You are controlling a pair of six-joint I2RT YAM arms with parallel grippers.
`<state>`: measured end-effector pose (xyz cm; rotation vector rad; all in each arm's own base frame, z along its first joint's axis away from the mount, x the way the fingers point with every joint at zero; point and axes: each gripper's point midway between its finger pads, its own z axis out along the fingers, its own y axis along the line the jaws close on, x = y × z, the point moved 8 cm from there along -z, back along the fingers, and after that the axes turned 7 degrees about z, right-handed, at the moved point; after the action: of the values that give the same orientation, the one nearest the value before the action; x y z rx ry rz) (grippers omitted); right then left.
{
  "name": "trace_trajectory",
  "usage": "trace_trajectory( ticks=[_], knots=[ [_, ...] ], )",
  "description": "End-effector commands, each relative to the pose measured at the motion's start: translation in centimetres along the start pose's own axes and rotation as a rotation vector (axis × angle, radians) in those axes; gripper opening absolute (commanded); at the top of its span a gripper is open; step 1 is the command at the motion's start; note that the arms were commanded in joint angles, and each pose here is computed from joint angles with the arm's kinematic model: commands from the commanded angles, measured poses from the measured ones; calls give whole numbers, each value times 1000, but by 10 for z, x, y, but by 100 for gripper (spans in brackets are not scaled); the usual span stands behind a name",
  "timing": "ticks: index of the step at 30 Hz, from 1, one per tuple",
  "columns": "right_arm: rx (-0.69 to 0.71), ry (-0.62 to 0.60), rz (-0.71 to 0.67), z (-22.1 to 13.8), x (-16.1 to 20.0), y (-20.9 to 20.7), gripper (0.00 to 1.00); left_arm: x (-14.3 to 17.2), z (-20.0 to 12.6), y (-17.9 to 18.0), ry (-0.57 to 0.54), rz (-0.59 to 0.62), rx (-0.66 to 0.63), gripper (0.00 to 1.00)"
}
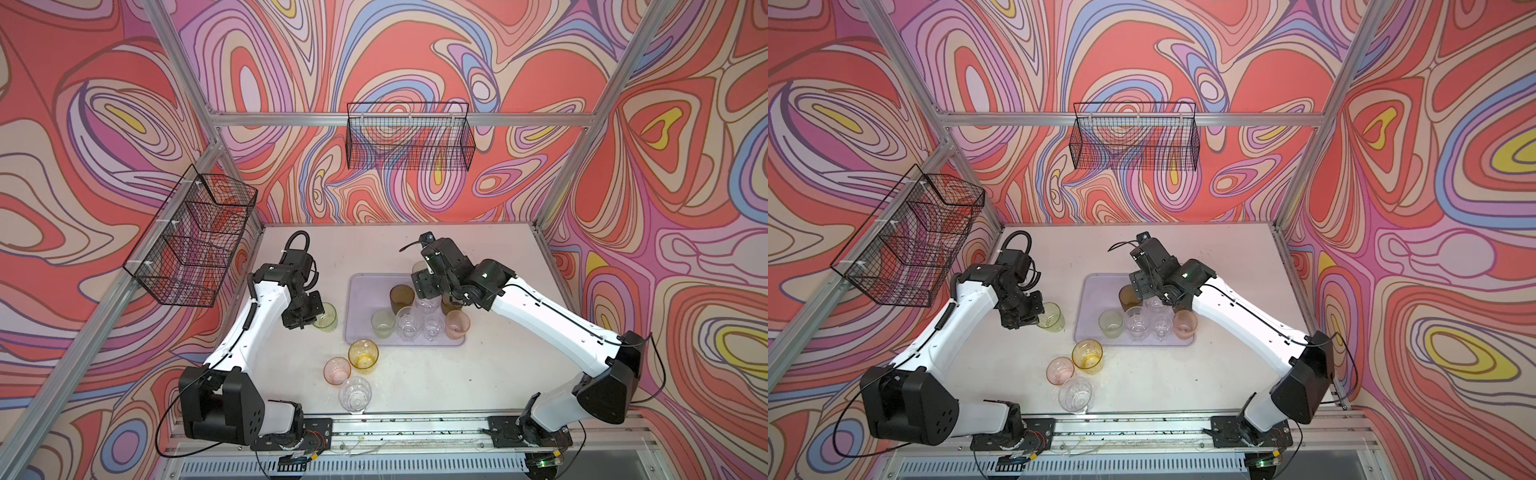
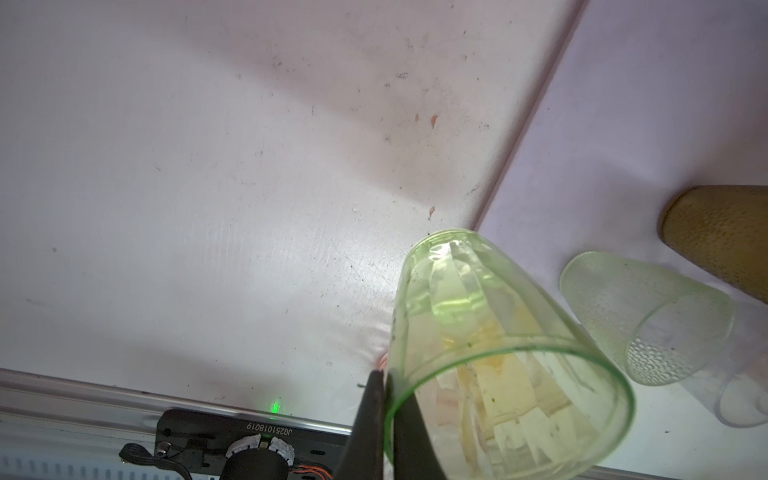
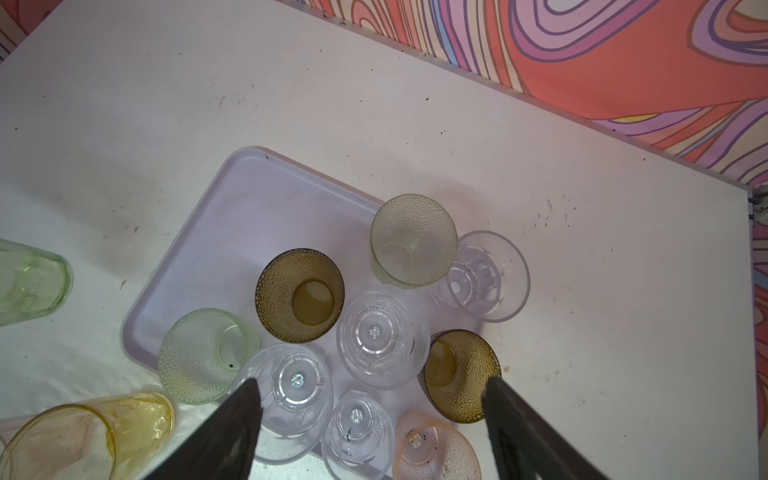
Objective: Place the glasses into the tray
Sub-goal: Pick up the glass from the bottom-left of the table, then place the glass on the tray.
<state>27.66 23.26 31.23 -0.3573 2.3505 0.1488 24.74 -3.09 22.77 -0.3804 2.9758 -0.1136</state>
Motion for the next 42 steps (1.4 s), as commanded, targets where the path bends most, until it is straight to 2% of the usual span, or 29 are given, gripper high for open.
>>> trace_trajectory(
  ticks=[1, 27, 42],
  knots=[
    [-5, 19, 24, 3, -2, 1, 87, -7, -6, -2, 20, 48, -12, 0],
    [20, 21, 34, 5, -5, 1, 85, -88, -7, -46, 28, 176, -16, 0],
    [-5, 10, 29, 0, -4, 0, 85, -116, -13, -83, 6, 237, -1, 0]
  ],
)
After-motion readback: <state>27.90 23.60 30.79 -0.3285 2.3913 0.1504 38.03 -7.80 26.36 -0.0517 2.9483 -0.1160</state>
